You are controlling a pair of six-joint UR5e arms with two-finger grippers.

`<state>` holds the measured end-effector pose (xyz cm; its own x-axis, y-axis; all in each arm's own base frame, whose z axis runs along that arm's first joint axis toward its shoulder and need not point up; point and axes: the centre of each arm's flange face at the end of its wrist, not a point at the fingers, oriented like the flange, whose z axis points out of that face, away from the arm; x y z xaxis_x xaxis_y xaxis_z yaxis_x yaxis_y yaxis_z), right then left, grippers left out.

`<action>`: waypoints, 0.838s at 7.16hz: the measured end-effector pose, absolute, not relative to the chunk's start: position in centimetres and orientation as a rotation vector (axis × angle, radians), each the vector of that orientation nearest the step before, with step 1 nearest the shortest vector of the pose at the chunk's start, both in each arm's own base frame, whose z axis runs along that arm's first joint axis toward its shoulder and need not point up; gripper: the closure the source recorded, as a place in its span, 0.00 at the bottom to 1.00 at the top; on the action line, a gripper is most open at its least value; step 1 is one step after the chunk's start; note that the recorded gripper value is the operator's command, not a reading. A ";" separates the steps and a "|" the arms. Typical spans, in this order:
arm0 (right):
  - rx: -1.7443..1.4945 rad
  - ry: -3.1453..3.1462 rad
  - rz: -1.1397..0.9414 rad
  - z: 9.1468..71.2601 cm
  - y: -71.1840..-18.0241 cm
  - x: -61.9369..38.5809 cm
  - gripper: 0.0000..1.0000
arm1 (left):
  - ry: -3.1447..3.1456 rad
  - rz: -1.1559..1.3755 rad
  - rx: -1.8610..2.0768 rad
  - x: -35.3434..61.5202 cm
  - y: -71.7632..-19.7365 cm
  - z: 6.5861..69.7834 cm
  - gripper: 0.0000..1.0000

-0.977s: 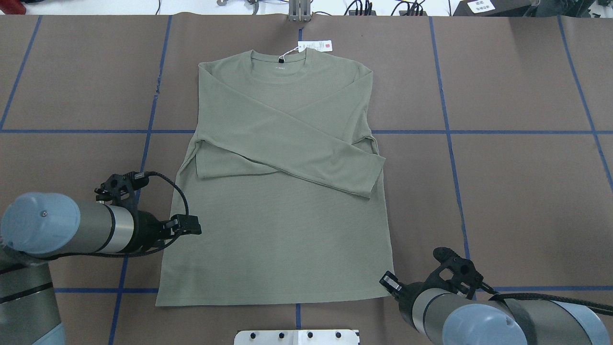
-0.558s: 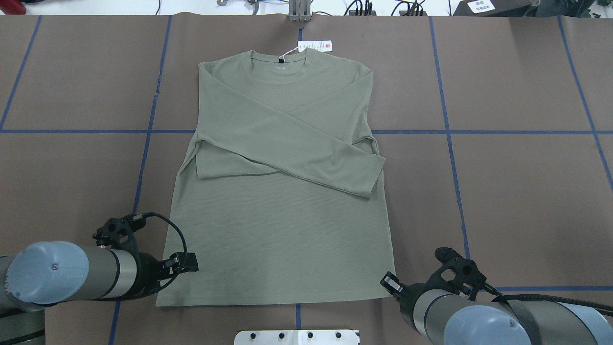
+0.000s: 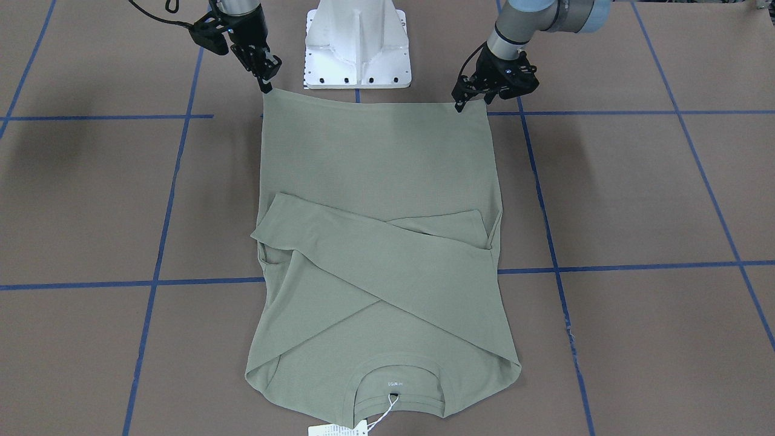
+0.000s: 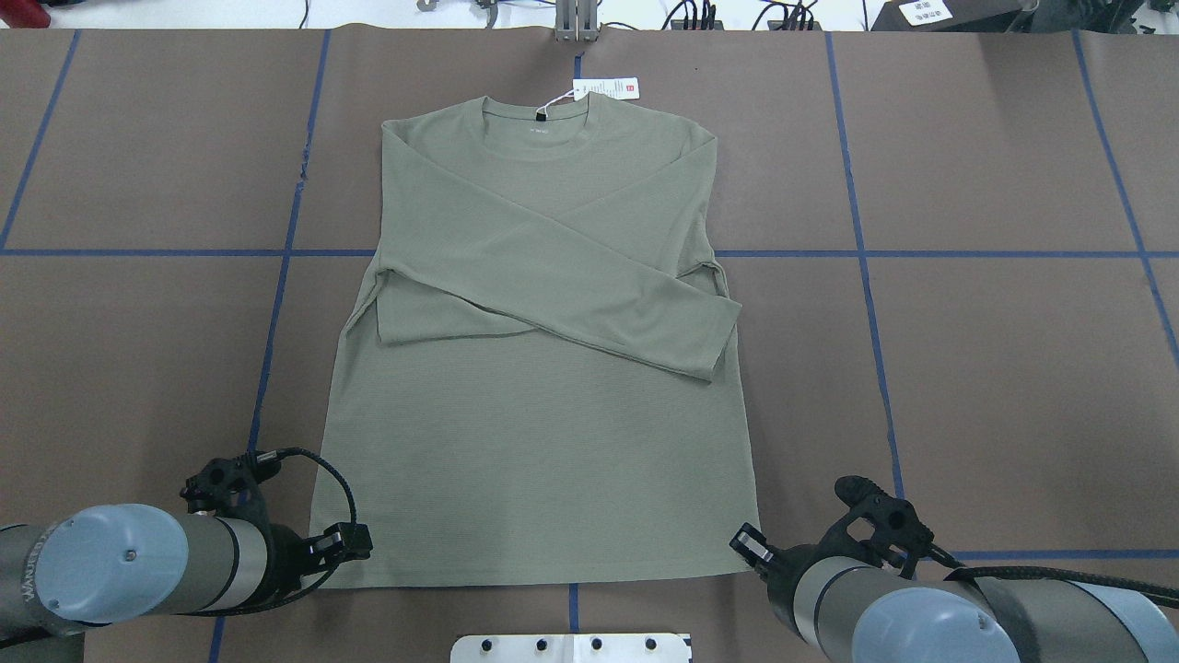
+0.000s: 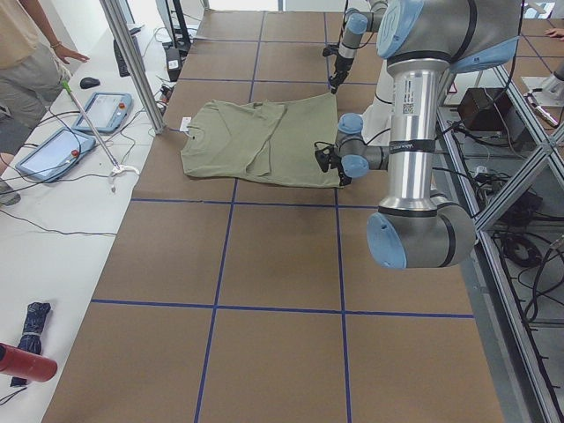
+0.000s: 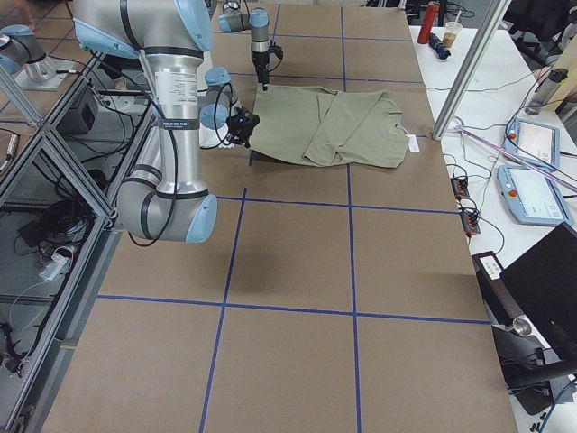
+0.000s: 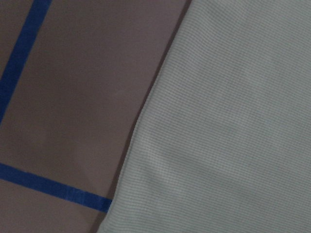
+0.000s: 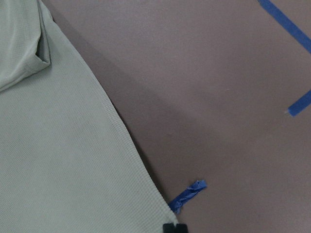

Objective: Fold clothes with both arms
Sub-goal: 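Close both grippers on the hem corners, then lift the hem with both grippers and fold it toward the collar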

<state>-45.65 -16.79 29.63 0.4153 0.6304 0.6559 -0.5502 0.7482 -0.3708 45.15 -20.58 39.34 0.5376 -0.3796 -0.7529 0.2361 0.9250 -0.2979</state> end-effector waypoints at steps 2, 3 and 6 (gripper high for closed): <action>-0.103 -0.868 0.742 29.7 -16.8 -45.7 1.00 | 0.909 -0.369 -0.173 44.5 -20.2 40.3 0.33; -0.102 -0.868 0.742 29.7 -16.8 -45.7 1.00 | 0.903 -0.374 -0.178 44.5 -20.0 40.4 0.59; -0.102 -0.869 0.743 29.6 -16.8 -45.6 1.00 | 0.901 -0.384 -0.188 44.6 -19.8 40.5 1.00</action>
<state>-45.65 -16.83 29.63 0.4152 0.6300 0.6563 -0.5505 0.7483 -0.3701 44.58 -19.82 40.48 0.5591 -0.4016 -0.7254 0.2457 0.9158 -0.3176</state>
